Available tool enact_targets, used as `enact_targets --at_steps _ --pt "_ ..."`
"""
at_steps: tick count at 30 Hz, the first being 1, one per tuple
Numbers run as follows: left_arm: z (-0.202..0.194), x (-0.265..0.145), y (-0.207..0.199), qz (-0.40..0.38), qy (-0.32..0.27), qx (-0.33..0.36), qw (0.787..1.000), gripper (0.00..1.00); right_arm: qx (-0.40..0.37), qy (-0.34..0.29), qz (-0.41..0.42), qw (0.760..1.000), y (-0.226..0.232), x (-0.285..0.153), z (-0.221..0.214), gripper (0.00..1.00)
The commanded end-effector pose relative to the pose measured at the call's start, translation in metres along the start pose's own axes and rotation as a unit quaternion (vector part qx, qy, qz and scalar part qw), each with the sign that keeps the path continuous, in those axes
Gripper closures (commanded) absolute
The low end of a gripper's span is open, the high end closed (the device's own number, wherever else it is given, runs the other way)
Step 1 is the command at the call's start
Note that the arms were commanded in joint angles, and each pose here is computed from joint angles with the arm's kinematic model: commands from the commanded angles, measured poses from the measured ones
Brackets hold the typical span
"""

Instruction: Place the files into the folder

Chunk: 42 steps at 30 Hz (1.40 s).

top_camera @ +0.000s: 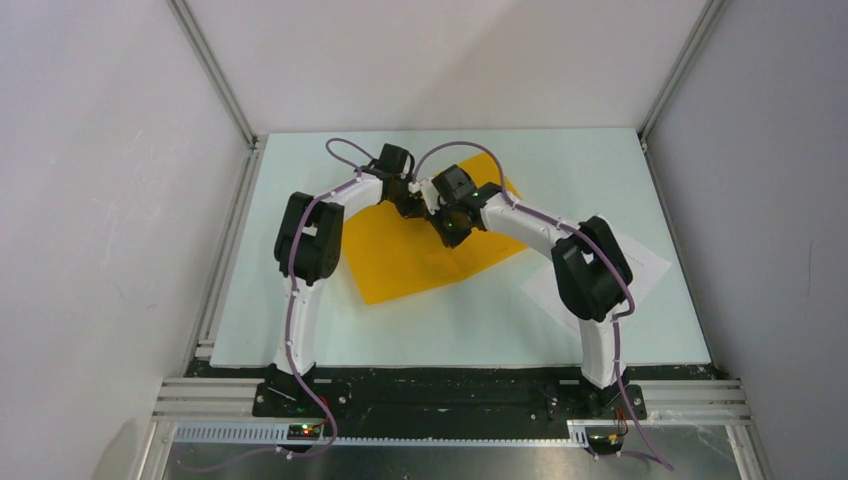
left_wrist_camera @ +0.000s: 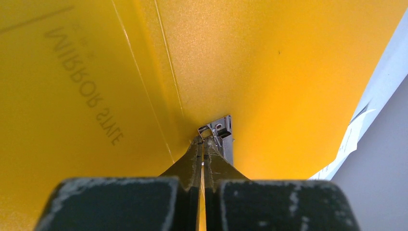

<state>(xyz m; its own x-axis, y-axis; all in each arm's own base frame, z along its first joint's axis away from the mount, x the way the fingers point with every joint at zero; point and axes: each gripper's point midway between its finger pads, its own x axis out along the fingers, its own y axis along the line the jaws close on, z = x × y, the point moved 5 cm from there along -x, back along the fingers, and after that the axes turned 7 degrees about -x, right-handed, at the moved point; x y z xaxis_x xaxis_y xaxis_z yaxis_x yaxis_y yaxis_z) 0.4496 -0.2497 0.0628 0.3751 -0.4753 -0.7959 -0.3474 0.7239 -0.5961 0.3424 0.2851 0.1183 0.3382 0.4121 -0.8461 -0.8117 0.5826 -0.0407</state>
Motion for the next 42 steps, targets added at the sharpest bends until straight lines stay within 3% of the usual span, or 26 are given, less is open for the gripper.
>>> enact_targets --at_steps 1,4,16,20,24,42 --pt "-0.005 0.002 0.017 0.045 0.008 0.007 0.999 1.0 -0.011 -0.044 -0.03 0.999 -0.005 0.01 0.022 0.86" --pt "-0.005 0.002 0.017 0.045 0.007 0.007 0.999 1.0 -0.014 -0.042 -0.041 0.998 -0.011 0.019 0.02 0.8" --pt "-0.006 0.002 0.017 0.046 0.007 0.008 0.999 1.0 -0.018 -0.018 -0.078 0.997 -0.03 0.05 0.014 0.8" --pt "-0.006 0.002 0.016 0.046 0.007 0.009 0.999 1.0 -0.017 -0.015 -0.08 0.997 -0.032 0.05 0.014 0.84" --pt "-0.006 0.002 0.016 0.045 0.008 0.009 0.999 1.0 -0.014 -0.021 -0.07 0.997 -0.03 0.036 0.027 0.99" --pt "-0.005 0.002 0.016 0.046 0.007 0.01 0.999 1.0 -0.017 -0.007 -0.06 0.998 -0.032 0.047 0.02 0.99"
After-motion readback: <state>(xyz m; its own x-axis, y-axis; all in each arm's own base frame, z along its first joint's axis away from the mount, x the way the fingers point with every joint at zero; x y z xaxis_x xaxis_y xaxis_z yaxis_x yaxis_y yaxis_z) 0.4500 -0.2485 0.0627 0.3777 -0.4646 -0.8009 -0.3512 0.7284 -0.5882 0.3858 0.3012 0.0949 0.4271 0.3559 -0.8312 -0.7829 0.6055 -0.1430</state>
